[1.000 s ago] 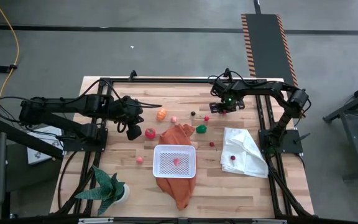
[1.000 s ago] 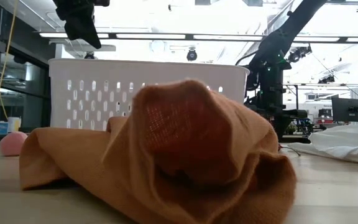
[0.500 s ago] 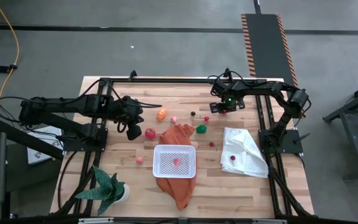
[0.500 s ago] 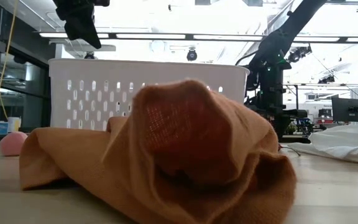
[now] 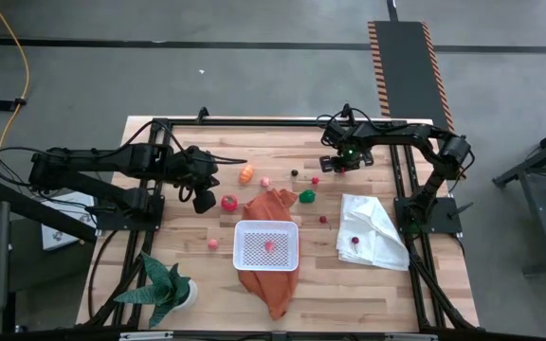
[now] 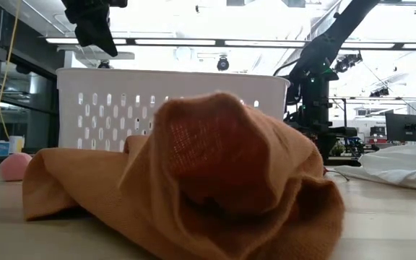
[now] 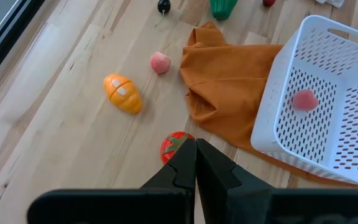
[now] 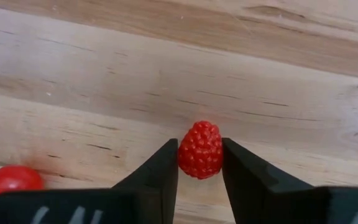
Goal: Pick and placing Produce into tupperware
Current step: Put the red raspberry into the white basket
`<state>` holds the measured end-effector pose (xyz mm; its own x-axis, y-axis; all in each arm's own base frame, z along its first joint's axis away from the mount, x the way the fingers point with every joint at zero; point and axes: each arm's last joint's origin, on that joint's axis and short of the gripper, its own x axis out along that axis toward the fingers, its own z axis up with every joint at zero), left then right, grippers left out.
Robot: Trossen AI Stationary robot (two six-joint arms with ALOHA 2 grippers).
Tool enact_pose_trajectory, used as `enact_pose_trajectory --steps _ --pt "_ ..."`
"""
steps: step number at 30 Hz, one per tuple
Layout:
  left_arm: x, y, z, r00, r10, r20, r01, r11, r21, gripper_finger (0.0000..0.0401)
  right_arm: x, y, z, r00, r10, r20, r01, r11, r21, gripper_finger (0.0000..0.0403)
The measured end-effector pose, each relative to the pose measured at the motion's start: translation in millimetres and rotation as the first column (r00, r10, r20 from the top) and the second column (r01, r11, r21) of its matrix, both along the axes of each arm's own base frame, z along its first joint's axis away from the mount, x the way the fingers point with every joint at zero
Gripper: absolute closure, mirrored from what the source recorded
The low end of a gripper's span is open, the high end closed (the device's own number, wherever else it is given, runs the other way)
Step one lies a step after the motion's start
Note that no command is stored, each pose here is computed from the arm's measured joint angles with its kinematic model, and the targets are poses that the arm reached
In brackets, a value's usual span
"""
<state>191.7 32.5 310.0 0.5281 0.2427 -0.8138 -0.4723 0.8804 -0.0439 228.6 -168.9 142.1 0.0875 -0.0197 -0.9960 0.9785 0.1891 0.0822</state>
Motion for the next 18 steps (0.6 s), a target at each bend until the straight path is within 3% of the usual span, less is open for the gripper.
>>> enact_pose_trajectory --steps 18 --pt "0.0 0.0 0.0 1.0 0.0 0.0 0.0 1.0 0.0 0.04 6.0 -3.2 12.2 0.998 0.053 0.025 -0.053 0.998 0.016 0.0315"
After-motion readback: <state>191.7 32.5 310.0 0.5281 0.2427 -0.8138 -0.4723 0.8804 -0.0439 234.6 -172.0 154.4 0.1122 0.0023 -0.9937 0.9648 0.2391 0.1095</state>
